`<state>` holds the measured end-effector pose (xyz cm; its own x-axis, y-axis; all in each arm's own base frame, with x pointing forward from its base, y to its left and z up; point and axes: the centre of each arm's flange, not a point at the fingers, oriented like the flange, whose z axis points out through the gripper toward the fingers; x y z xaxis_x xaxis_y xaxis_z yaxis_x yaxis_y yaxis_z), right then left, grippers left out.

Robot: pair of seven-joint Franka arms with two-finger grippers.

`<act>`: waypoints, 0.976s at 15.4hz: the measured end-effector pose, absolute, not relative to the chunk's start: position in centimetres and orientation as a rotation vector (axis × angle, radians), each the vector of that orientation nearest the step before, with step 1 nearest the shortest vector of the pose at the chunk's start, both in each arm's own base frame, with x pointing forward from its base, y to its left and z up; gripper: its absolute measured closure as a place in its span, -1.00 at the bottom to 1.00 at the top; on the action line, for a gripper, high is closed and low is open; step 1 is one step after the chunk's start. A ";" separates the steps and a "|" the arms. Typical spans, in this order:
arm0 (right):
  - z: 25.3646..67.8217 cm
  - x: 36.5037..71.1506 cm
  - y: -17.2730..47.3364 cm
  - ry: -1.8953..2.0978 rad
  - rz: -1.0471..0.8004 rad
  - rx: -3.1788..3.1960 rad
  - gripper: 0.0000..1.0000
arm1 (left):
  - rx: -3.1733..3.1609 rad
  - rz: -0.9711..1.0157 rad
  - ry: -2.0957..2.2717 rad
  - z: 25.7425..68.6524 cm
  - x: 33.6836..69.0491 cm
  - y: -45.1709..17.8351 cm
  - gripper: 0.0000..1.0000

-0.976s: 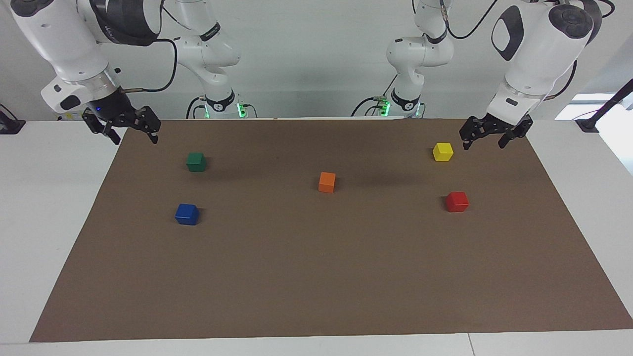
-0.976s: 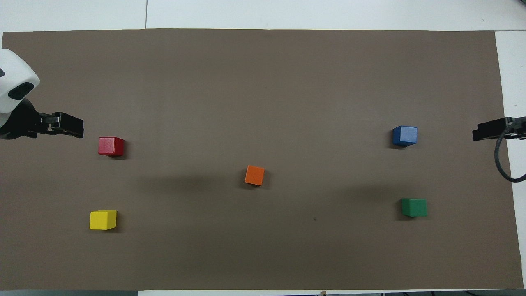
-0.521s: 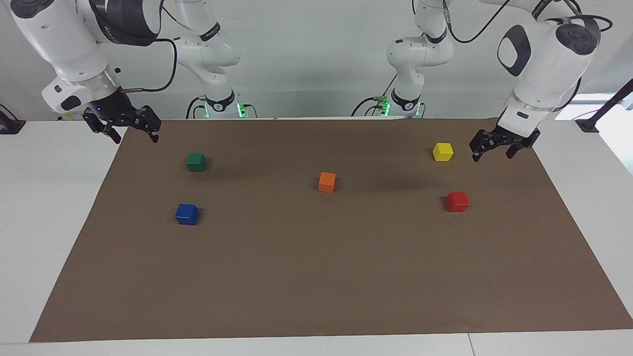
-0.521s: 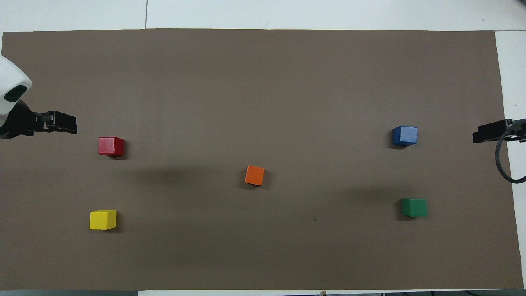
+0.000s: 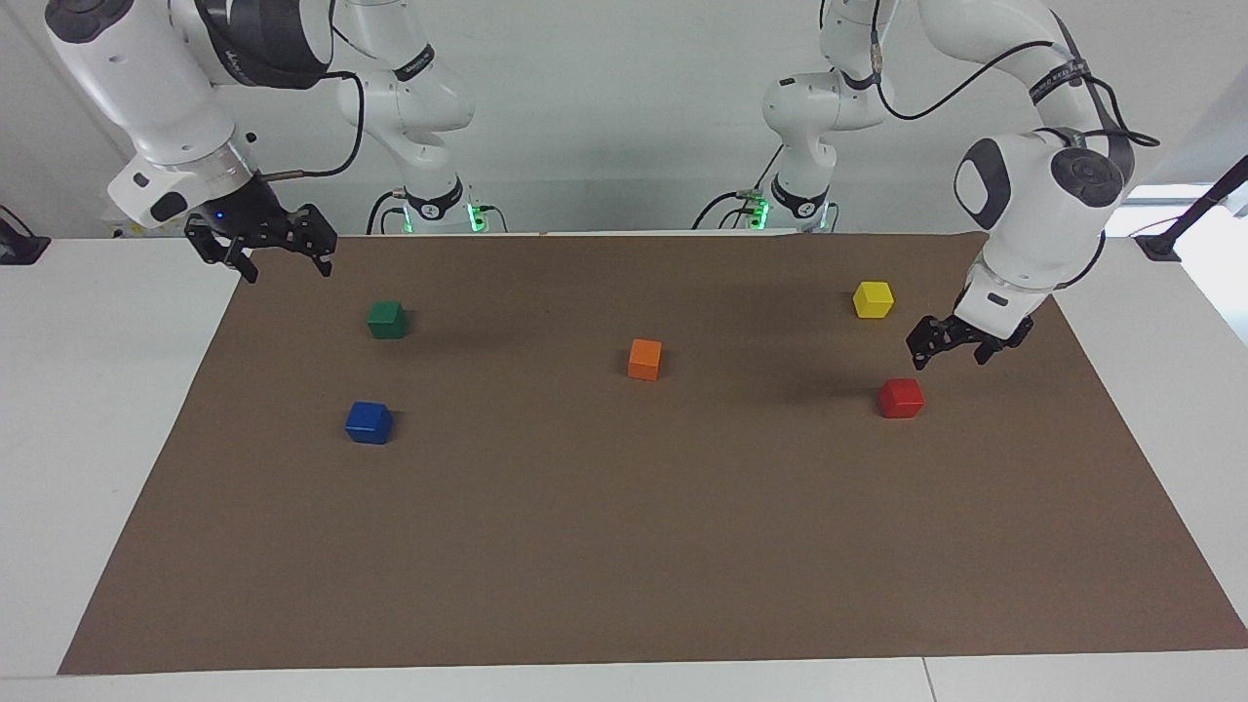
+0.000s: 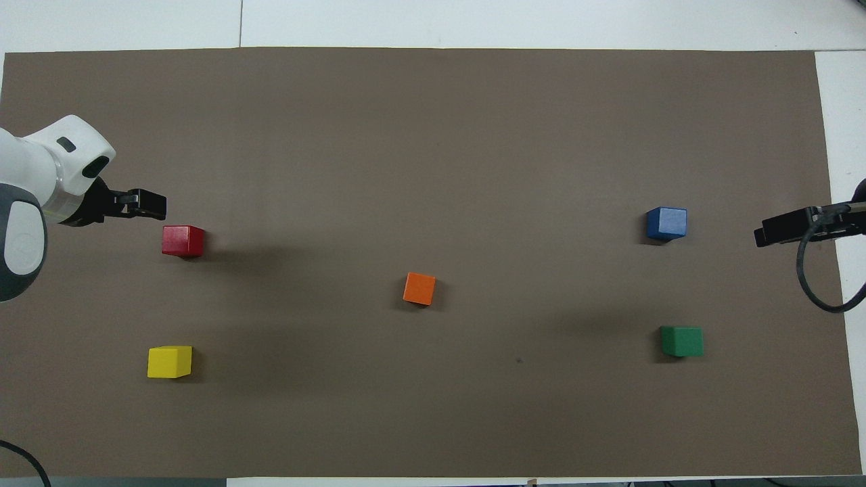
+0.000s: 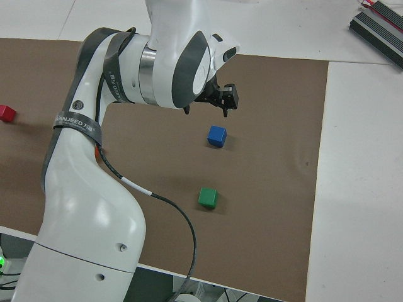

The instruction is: Transfer red block to right arm and stack on blue block

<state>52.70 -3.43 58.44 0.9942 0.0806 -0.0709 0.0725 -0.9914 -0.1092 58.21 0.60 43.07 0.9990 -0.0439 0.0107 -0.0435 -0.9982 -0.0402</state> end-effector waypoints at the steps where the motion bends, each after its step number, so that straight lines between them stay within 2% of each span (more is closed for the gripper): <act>1: 58.4 52.5 -3.2 -0.113 0.125 -2.980 -1.00 | -3.101 -0.003 0.090 41.8 58.1 1.0 -1.00; 6: 57.8 51.5 -4.0 -0.120 0.171 -2.725 -1.00 | -3.104 0.015 0.127 37.5 57.8 1.7 -1.00; 15: 51.9 50.9 -6.2 -0.138 0.270 -2.274 -1.00 | -3.159 0.071 0.099 32.8 58.0 0.8 -1.00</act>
<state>50.88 -6.15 51.88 0.9710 0.1872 -0.1485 0.0110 -0.6560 -0.7547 58.03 0.81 32.76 0.9970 -0.0631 -0.0440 -0.0623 -0.9978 0.0211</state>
